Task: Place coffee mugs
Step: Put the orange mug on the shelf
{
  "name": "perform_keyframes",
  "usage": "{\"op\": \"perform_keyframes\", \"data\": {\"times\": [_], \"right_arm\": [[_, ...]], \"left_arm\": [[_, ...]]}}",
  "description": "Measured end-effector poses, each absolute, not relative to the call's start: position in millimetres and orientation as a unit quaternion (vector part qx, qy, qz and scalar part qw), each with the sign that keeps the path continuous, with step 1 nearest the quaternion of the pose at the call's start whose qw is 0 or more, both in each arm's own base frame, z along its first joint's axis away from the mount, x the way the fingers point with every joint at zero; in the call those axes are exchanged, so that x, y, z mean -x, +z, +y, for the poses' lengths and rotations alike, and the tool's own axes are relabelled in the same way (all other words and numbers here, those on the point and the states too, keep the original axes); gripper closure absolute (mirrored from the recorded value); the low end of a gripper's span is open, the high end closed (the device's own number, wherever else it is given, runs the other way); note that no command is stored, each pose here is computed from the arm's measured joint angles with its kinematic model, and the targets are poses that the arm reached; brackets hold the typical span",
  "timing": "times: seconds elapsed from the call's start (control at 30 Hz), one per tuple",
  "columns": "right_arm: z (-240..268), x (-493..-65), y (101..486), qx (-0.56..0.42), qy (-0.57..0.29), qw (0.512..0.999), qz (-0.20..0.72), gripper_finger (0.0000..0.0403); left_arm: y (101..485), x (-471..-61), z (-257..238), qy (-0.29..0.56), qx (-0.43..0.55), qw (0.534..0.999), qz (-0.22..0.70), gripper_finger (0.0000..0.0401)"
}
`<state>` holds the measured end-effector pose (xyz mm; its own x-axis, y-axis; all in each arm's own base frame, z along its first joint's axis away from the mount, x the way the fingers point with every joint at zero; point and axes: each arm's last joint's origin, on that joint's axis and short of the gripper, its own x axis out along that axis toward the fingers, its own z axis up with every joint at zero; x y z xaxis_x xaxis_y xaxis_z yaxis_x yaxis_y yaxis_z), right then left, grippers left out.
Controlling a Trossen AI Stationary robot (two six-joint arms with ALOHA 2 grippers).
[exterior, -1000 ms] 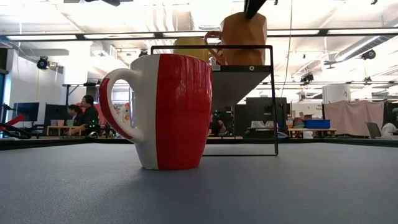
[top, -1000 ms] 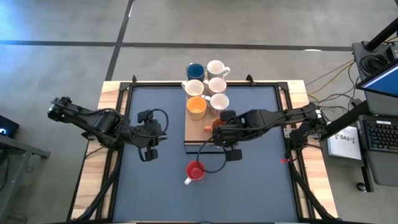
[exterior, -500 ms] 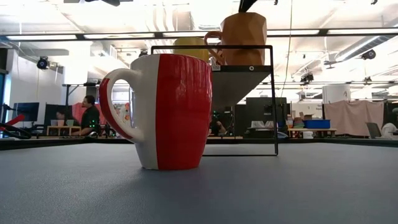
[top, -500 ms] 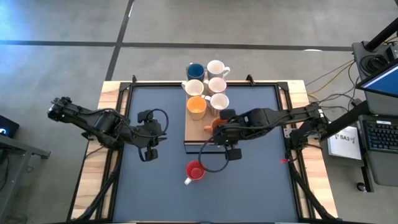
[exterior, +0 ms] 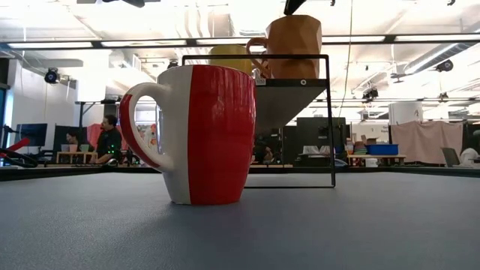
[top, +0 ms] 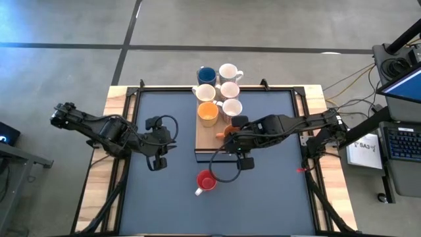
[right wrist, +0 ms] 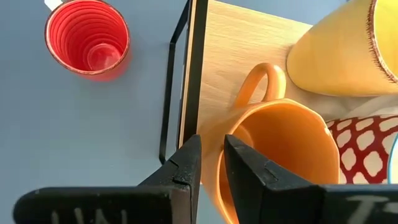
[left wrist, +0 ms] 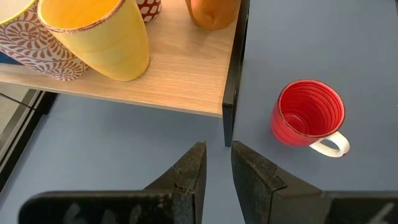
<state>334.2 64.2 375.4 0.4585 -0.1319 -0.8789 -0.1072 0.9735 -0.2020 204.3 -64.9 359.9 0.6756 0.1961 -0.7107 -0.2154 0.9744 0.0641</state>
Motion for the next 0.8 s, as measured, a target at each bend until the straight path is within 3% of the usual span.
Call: {"op": "perform_keyframes", "data": {"times": [0.8], "right_arm": [[59, -341, 356, 0.095, -0.033, 0.842, 0.530, 0.0346]], "left_arm": [[360, -204, -65, 0.111, 0.010, 0.915, 0.387, 0.0344]]}}
